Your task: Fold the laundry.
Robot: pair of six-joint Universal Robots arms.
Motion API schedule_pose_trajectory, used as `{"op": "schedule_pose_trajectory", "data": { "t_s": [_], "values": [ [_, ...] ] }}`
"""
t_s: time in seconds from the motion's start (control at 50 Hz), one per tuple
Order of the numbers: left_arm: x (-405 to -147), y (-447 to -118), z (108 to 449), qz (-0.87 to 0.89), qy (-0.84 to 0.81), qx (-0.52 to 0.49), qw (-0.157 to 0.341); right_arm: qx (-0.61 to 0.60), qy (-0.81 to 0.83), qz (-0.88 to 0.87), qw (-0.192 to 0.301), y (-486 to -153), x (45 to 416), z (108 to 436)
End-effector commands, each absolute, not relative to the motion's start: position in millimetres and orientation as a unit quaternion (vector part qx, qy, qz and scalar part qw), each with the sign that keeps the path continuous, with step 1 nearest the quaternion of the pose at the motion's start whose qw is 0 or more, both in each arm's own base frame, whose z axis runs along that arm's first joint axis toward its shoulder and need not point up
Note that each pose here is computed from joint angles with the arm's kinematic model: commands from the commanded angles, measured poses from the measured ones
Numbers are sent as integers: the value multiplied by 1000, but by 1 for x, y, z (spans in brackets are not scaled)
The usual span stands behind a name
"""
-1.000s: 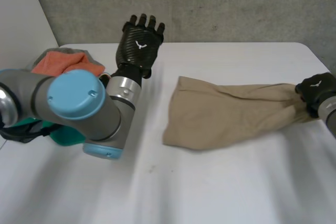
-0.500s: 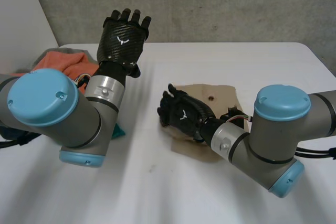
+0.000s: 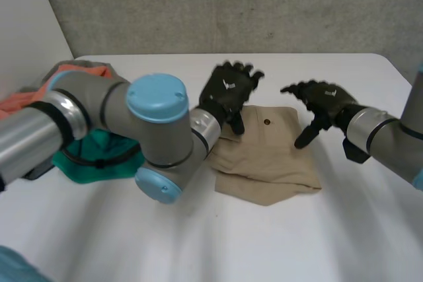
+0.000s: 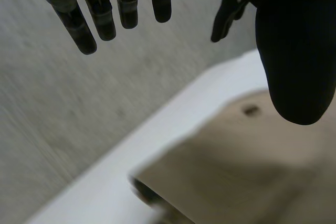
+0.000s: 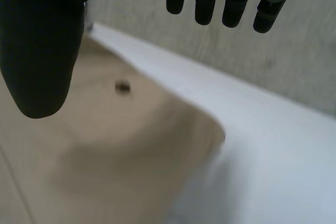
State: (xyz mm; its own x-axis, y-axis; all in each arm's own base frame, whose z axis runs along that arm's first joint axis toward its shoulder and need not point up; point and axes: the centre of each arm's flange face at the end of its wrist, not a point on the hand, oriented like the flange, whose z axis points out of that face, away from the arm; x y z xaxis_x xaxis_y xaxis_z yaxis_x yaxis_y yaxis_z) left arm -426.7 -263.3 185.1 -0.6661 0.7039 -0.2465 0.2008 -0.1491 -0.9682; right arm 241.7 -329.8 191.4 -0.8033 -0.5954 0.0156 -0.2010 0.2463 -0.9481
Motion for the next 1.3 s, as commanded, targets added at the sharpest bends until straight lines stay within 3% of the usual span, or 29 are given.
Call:
{"op": "schedule_pose_trajectory", "data": {
  "t_s": [0.02, 0.14, 0.24, 0.4, 0.48, 0.54, 0.62, 0.72, 0.8, 1.12, 1.3],
  "values": [
    [-418, -259, 141, 600, -689, -377, 150, -287, 794, -511, 161, -341, 246, 147],
    [-408, -253, 116, 551, -716, -413, 112, -313, 795, -500, 141, -343, 246, 130],
    [-406, -251, 119, 550, -712, -425, 98, -335, 781, -516, 107, -344, 244, 143],
    [-405, -249, 197, 615, -673, -393, 119, -323, 757, -562, 85, -334, 233, 192],
    [-400, -245, 243, 658, -644, -364, 141, -288, 776, -559, 50, -333, 210, 189],
    [-395, -242, 260, 672, -635, -348, 153, -273, 790, -548, 43, -327, 202, 184],
    [-393, -231, 275, 670, -620, -357, 196, -254, 816, -513, 73, -308, 200, 167],
    [-393, -204, 284, 627, -585, -418, 299, -250, 826, -477, 163, -285, 209, 147],
    [-388, -195, 287, 603, -574, -436, 341, -253, 815, -484, 193, -283, 215, 141],
    [-384, -188, 286, 597, -579, -435, 344, -277, 797, -501, 193, -300, 242, 111],
    [-383, -189, 288, 601, -577, -433, 343, -243, 756, -589, 152, -337, 239, 129]
  ]
}}
